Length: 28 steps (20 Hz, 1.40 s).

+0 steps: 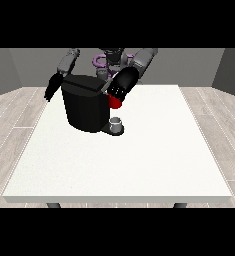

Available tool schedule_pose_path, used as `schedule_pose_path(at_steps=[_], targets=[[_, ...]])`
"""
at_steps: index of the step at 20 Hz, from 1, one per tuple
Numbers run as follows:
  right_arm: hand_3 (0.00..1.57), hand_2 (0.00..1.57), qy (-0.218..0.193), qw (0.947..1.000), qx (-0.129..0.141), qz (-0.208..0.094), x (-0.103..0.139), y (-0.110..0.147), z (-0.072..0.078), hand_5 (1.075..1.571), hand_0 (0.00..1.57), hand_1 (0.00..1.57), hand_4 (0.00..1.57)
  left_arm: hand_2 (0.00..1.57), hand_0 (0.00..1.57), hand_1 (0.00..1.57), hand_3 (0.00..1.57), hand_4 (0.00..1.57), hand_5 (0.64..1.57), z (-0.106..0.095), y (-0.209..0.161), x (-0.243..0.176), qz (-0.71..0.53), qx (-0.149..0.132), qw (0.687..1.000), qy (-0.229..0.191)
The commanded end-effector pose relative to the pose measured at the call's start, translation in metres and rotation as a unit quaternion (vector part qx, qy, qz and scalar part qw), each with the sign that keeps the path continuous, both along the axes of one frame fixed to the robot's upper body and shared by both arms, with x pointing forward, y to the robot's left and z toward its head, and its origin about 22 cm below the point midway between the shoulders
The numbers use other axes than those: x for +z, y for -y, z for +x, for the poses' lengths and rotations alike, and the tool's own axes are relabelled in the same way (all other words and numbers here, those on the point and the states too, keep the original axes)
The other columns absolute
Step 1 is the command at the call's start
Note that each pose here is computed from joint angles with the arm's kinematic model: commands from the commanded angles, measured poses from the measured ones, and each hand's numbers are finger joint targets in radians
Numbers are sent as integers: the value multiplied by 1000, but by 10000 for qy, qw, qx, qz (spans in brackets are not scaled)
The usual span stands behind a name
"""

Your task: Insert the coffee pod into the coffee machine and close the lid

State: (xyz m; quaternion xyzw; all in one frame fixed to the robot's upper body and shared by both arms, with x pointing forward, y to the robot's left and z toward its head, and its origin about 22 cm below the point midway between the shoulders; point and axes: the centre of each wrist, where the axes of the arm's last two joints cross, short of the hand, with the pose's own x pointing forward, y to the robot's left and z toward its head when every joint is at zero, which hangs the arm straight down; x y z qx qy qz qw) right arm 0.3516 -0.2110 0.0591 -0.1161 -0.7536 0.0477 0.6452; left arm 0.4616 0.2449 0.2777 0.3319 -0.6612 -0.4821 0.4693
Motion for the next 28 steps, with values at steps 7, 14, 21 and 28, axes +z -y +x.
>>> schedule_pose_path(at_steps=[7,14,21,28], targets=[[0,0,173,9997,-16,-191,17,5,9,1571,0,0,0,1202,1241,1241,970,0,1571,-2,0,21,-232,-61,9978,614],[0,0,362,9991,98,-187,14,-34,0,1571,0,0,185,1115,1144,1144,841,0,1571,-4,-13,33,113,-48,9956,933],[0,0,444,9986,126,-244,28,-30,3,1571,0,0,202,776,510,510,600,0,1571,-4,-25,28,309,137,9931,1122],[0,0,248,9994,93,-200,8,-22,-1,1571,0,0,171,555,0,0,458,0,1571,-5,-32,23,395,39,9937,1046]])
